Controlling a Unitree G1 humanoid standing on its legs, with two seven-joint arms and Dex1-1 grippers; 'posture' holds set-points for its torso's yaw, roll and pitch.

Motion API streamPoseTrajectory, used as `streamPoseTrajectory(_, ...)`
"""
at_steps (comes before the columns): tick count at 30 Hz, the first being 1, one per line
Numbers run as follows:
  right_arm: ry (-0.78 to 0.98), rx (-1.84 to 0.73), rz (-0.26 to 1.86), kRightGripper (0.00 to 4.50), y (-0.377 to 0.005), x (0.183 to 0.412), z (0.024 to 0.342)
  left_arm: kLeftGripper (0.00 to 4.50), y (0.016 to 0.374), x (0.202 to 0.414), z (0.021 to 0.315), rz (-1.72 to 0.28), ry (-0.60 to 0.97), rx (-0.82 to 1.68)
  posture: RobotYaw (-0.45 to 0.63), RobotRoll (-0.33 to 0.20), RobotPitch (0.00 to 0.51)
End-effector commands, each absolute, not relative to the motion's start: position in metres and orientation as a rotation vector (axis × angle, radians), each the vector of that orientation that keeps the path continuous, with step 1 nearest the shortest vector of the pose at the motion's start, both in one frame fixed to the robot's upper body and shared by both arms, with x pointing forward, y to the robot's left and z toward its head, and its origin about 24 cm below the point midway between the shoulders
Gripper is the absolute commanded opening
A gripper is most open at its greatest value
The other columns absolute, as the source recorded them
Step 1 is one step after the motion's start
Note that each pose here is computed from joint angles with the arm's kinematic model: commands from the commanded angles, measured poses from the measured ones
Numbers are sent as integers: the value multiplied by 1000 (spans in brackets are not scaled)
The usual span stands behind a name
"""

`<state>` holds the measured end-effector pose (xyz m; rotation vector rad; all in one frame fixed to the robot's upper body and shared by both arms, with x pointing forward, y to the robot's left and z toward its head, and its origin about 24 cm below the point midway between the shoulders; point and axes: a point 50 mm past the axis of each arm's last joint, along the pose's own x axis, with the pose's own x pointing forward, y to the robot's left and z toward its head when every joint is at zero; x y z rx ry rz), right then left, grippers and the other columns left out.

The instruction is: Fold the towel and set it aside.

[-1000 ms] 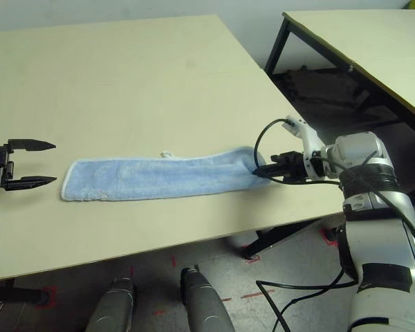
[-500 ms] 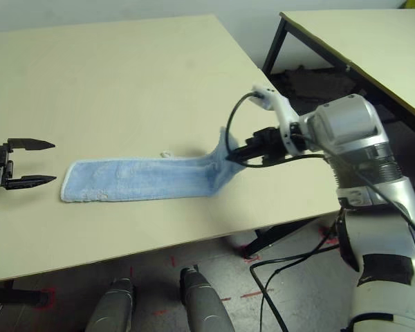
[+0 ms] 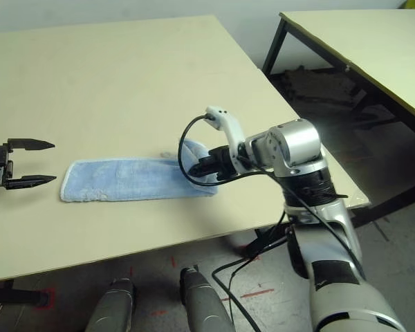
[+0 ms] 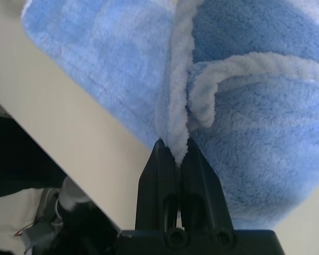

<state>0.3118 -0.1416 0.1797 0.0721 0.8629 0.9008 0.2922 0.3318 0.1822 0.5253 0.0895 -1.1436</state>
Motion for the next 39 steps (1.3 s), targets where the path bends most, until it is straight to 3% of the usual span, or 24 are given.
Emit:
streamPoseTrajectory(1, 865, 87, 905, 24, -139, 307, 179, 4500, 336, 291, 182, -1133, 105, 535, 31, 0, 157)
streamPoseTrajectory(2, 865, 89, 907, 24, -138, 307, 179, 4500, 336, 291, 182, -1131, 105, 535, 29, 0, 157)
streamPoseTrajectory(5, 863, 99, 931, 730, -131, 306, 178, 4500, 336, 292, 183, -1127, 106, 537, 28, 0, 157)
streamPoseTrajectory(15, 783, 203, 1022, 4312, -123, 307, 196, 4500, 340, 294, 184, -1095, 121, 539, 23, 0, 152)
streamPoseTrajectory(23, 605, 300, 956, 4457, -136, 313, 210, 4500, 341, 295, 185, -1082, 120, 538, 28, 0, 151)
streamPoseTrajectory(26, 459, 274, 873, 3953, -141, 319, 204, 4500, 342, 295, 185, -1076, 117, 534, 26, 0, 153)
streamPoseTrajectory(30, 276, 243, 821, 2465, -142, 317, 190, 4500, 344, 294, 185, -1065, 111, 527, 25, 0, 154)
streamPoseTrajectory(37, 128, 179, 791, 21, -135, 305, 163, 4500, 345, 293, 185, -1059, 113, 525, 25, 0, 153)
streamPoseTrajectory(39, 112, 160, 783, 21, -133, 304, 155, 4500, 345, 293, 185, -1057, 113, 524, 23, 0, 151)
